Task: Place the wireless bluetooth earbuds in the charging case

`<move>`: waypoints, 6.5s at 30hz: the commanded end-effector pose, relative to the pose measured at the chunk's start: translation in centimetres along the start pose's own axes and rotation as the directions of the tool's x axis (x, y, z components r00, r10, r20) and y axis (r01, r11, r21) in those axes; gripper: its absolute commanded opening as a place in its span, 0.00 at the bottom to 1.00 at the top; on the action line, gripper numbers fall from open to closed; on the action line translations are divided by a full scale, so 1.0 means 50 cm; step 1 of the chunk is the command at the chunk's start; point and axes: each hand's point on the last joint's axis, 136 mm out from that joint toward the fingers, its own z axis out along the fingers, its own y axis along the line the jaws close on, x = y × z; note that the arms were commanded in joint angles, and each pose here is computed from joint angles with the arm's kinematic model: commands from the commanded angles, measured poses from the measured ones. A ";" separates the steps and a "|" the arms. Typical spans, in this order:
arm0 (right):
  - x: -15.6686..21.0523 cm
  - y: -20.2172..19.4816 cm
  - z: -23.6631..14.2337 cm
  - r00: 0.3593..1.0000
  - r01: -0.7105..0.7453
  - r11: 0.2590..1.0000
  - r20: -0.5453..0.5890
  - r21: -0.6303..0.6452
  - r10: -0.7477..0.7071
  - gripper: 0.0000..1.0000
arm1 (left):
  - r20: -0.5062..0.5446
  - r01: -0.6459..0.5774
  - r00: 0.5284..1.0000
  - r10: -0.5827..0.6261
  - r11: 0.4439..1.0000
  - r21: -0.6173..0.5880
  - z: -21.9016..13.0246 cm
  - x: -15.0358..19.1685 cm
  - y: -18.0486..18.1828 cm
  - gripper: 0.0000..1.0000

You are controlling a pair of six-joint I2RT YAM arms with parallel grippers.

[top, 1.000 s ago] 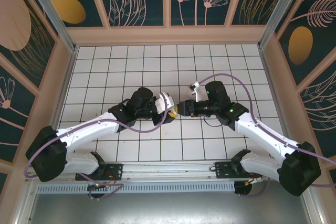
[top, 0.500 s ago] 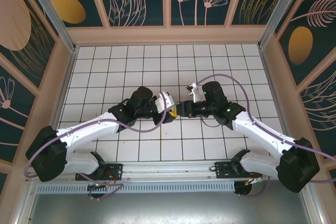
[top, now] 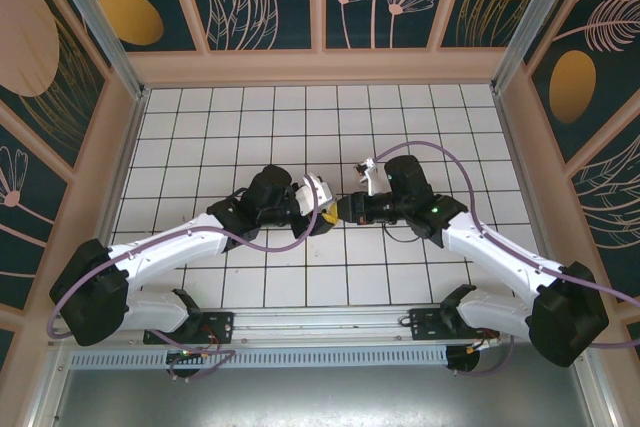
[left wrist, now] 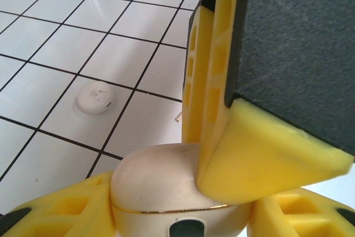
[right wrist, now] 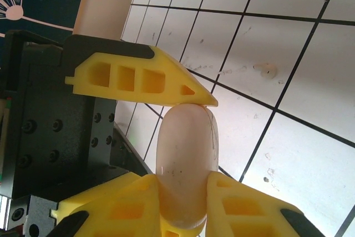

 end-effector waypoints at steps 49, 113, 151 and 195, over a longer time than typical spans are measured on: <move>-0.038 -0.011 -0.030 0.989 0.074 0.995 0.121 0.066 -0.082 0.15 | 0.110 0.072 0.992 -0.065 0.996 -0.060 -0.046 -0.017 0.004 0.82; -0.032 0.112 -0.083 0.570 0.818 0.553 0.093 -0.158 -0.817 0.14 | 0.198 -0.295 0.954 0.226 0.833 0.468 -0.082 -0.083 -0.024 0.37; -0.051 0.147 -0.129 0.514 0.844 0.532 0.371 -0.059 -0.774 0.63 | 0.409 -0.066 0.905 -0.121 0.908 0.414 -0.116 -0.147 -0.026 0.20; -0.048 0.150 -0.111 0.401 0.913 0.357 0.287 -0.196 -0.870 0.20 | 0.379 -0.109 0.922 -0.076 0.891 0.441 -0.125 -0.142 -0.054 0.42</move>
